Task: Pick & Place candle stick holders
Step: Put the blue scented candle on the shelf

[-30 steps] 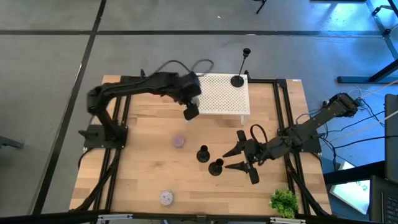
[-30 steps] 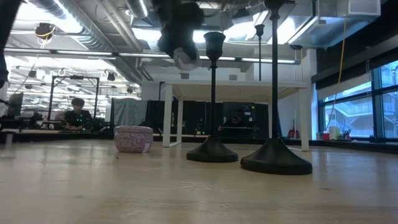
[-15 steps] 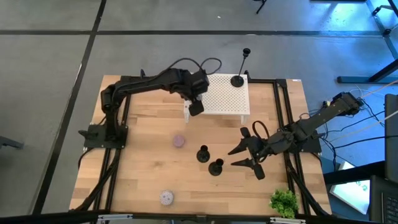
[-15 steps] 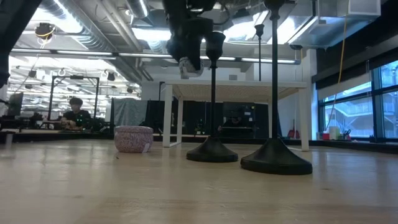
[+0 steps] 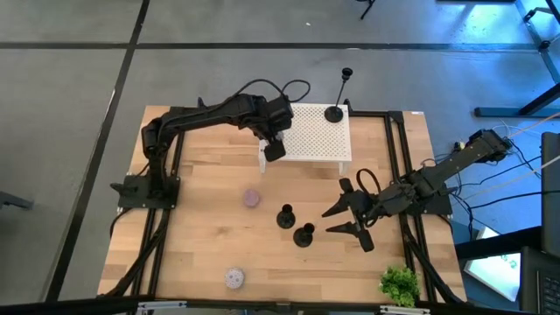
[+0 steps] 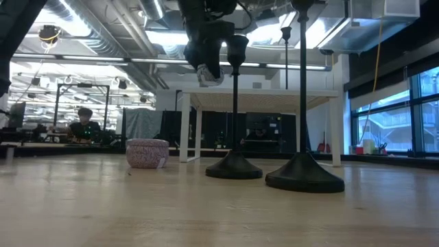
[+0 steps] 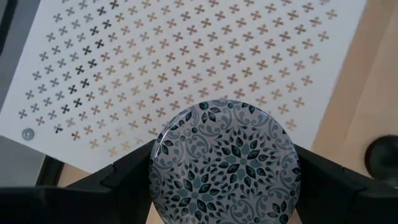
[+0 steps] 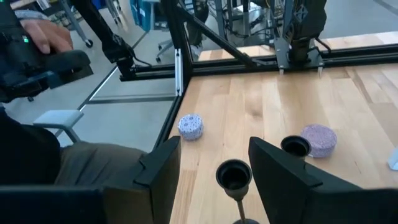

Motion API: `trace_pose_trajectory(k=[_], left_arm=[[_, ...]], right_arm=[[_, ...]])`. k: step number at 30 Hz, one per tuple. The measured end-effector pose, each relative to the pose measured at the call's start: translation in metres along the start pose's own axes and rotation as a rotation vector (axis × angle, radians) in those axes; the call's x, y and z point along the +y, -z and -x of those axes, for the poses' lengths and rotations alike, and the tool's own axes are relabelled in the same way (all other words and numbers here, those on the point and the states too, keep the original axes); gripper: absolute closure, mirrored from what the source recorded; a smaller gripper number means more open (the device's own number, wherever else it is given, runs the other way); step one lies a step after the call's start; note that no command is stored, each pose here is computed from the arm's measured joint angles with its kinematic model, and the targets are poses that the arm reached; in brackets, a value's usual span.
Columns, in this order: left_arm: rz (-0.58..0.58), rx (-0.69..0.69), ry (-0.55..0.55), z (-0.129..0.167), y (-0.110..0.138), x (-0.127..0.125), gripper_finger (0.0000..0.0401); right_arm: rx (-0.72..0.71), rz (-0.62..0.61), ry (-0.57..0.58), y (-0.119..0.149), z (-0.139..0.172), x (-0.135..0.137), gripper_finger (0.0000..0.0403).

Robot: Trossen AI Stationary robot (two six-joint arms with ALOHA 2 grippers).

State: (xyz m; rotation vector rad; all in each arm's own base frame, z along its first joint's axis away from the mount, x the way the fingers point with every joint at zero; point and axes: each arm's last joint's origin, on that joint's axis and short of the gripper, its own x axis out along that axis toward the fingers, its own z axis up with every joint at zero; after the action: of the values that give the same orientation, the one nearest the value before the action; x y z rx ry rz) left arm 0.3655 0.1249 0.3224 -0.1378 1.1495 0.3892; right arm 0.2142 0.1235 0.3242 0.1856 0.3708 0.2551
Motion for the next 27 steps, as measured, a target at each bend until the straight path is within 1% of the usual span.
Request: trace_pose_trajectory(k=[9,15,27], left_arm=[[-0.034,0.011,0.006,0.000,0.001,-0.005,0.0109],[-0.060,0.039,0.006,-0.011,0.001,-0.012,0.0109],[-0.069,0.050,-0.008,-0.020,-0.001,-0.011,0.0104]], right_arm=[[-0.026,-0.005,0.014,-0.002,0.000,0.000,0.0210],[-0.027,-0.005,0.017,-0.002,0.000,0.000,0.0210],[-0.024,-0.004,0.019,-0.002,0.000,0.000,0.0210]])
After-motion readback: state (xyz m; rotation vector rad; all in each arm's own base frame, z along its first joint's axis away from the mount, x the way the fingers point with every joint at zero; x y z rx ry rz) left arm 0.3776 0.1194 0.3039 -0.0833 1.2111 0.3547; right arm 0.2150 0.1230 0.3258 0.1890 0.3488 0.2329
